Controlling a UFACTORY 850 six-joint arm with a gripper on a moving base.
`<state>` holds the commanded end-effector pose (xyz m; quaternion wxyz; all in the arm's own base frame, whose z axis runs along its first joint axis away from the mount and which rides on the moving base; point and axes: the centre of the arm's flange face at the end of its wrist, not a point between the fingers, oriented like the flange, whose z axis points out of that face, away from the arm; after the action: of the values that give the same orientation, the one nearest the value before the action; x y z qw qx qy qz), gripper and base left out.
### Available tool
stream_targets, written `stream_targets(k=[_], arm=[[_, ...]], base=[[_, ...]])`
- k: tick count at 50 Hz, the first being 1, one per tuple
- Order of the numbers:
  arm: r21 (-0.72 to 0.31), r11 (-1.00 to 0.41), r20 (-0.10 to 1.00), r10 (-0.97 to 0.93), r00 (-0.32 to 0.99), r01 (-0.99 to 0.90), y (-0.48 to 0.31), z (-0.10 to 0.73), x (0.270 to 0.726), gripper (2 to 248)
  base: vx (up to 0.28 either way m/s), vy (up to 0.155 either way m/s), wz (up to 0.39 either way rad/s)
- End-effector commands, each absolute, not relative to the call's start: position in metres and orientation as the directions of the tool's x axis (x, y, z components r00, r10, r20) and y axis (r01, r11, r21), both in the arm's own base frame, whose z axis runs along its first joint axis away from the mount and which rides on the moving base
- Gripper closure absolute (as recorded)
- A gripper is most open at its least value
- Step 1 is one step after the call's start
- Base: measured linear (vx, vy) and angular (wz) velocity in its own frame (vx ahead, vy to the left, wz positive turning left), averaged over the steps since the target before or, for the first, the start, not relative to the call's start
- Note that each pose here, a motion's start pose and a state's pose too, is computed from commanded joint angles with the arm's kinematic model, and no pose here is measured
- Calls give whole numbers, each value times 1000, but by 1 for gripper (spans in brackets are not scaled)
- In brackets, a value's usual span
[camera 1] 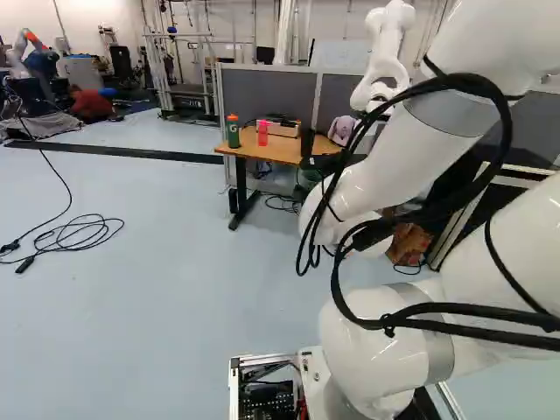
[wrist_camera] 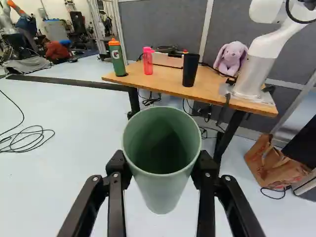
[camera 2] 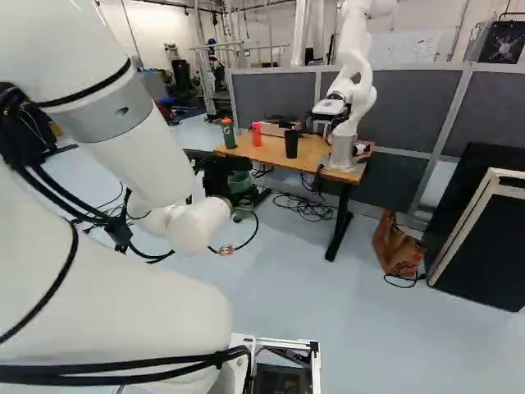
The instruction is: Place the green cup on the table
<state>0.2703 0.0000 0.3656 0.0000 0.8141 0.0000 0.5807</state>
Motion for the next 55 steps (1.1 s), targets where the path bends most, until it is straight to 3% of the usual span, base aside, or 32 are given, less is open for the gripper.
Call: stream_targets(k=[16, 55], arm=[[0, -1000, 946, 0, 326, 0, 0, 366, 270, 122], [0, -1000, 946, 0, 326, 0, 0, 366, 270, 122]], base=[[168, 75, -34], [284, 109, -59]])
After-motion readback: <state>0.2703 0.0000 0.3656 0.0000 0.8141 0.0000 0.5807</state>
